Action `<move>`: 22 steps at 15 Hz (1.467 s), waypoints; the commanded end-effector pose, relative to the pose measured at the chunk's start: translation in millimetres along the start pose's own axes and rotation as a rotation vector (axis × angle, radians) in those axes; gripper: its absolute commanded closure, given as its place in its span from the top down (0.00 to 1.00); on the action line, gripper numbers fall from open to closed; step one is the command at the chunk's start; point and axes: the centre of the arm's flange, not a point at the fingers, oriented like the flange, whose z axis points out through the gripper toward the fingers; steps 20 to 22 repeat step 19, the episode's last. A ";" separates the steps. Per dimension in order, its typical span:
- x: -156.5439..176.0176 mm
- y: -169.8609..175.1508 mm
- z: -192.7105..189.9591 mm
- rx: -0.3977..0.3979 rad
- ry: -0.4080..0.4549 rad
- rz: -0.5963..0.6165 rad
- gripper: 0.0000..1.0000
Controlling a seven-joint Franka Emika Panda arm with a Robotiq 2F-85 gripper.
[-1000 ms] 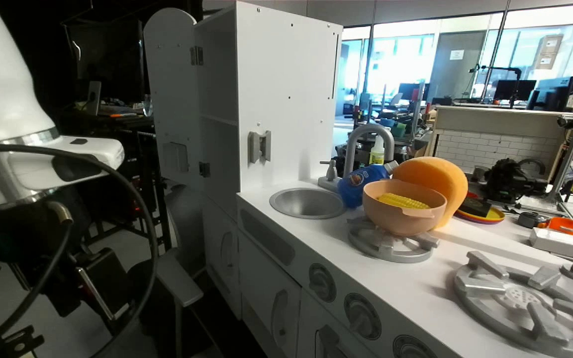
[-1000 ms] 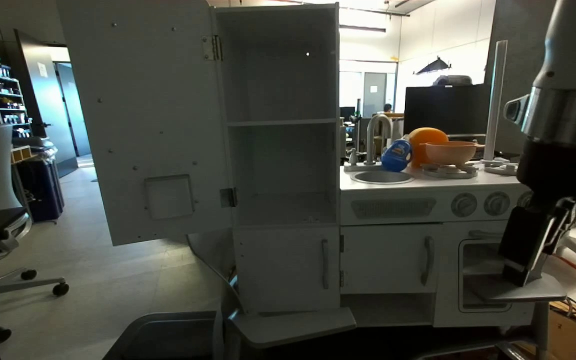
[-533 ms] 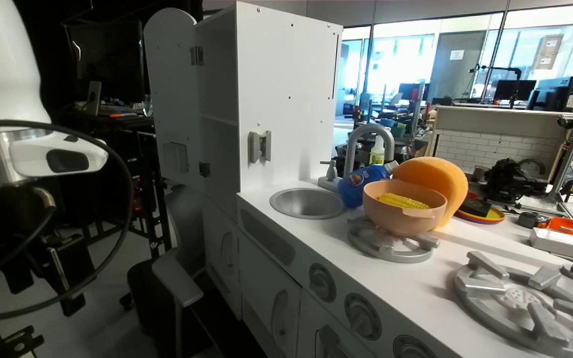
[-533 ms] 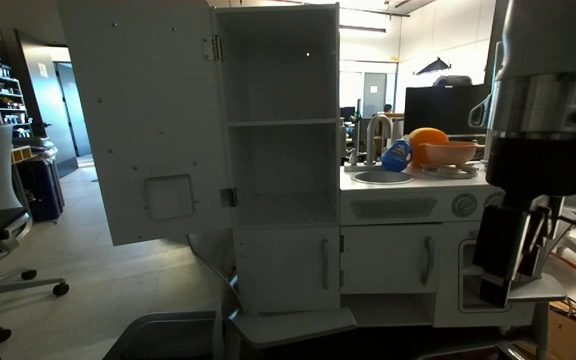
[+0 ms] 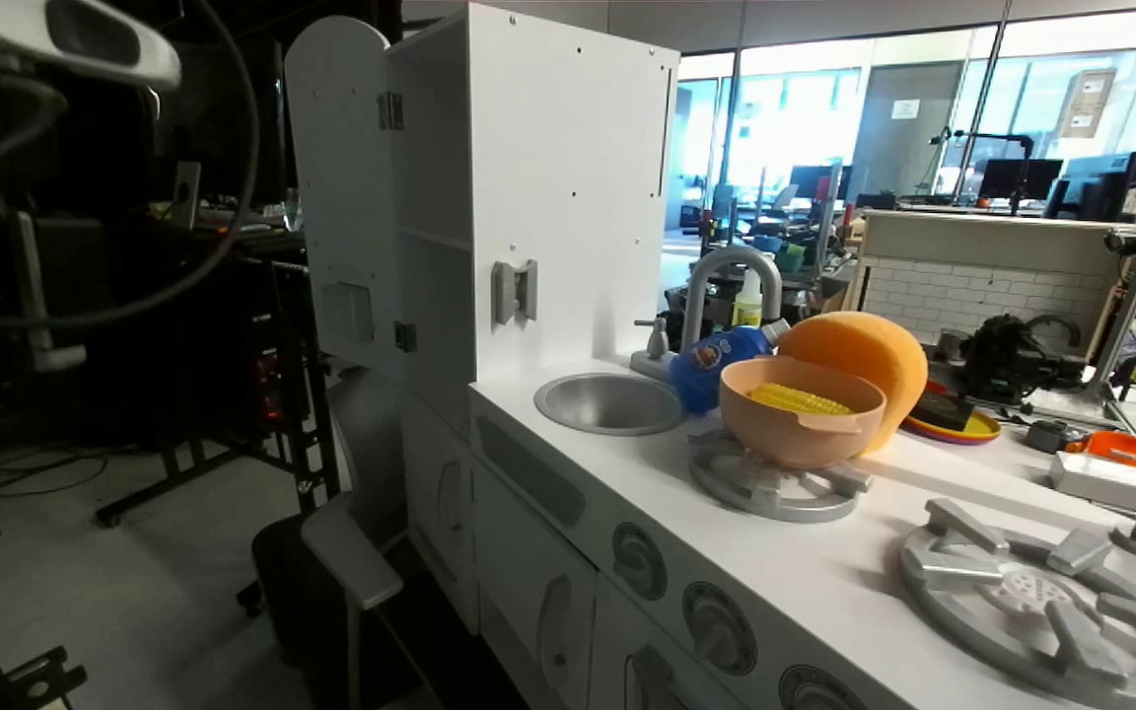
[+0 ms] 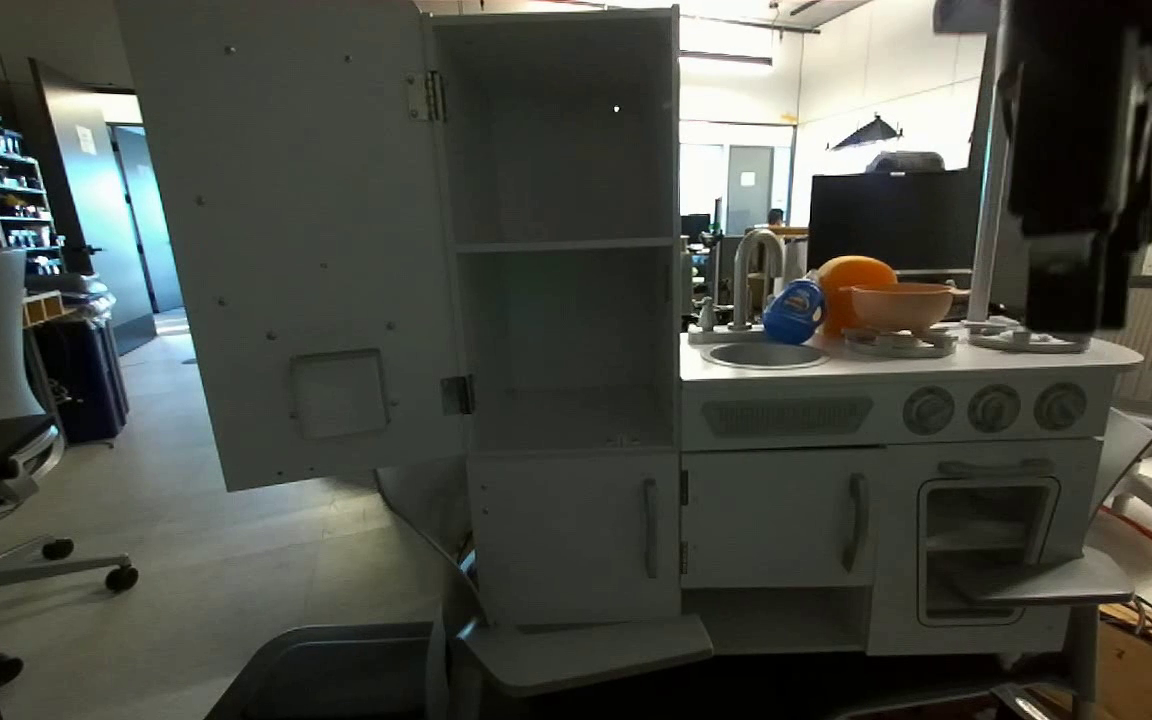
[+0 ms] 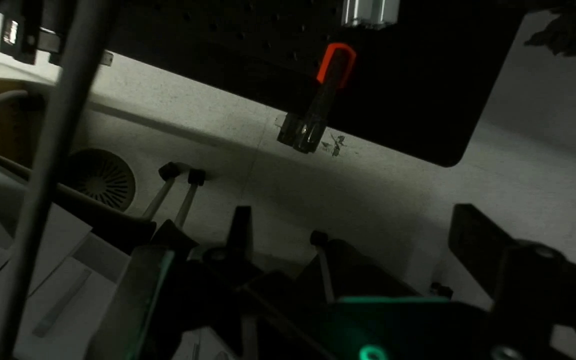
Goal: Remove the yellow sponge from the sink and place it inside the bottom cabinet, pick up the green pepper and put it inside the bottom cabinet.
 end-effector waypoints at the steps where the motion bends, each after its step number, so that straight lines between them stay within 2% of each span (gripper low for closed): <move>1: -34.0 -1.2 -90.9 -0.042 -0.016 -0.014 1.00; 3: -54.6 -2.1 -136.5 -0.062 0.003 0.005 1.00; 6: -92.4 5.3 -206.1 -0.094 0.093 0.075 1.00; 8: -106.6 4.4 -235.1 -0.126 0.138 0.125 1.00; 12: -110.5 0.7 -248.2 -0.160 0.196 0.199 1.00; 16: -108.4 3.9 -241.0 -0.196 0.175 0.220 1.00; 17: -110.6 0.4 -240.7 -0.156 0.189 0.207 1.00; 22: -109.9 0.7 -238.1 -0.158 0.183 0.206 1.00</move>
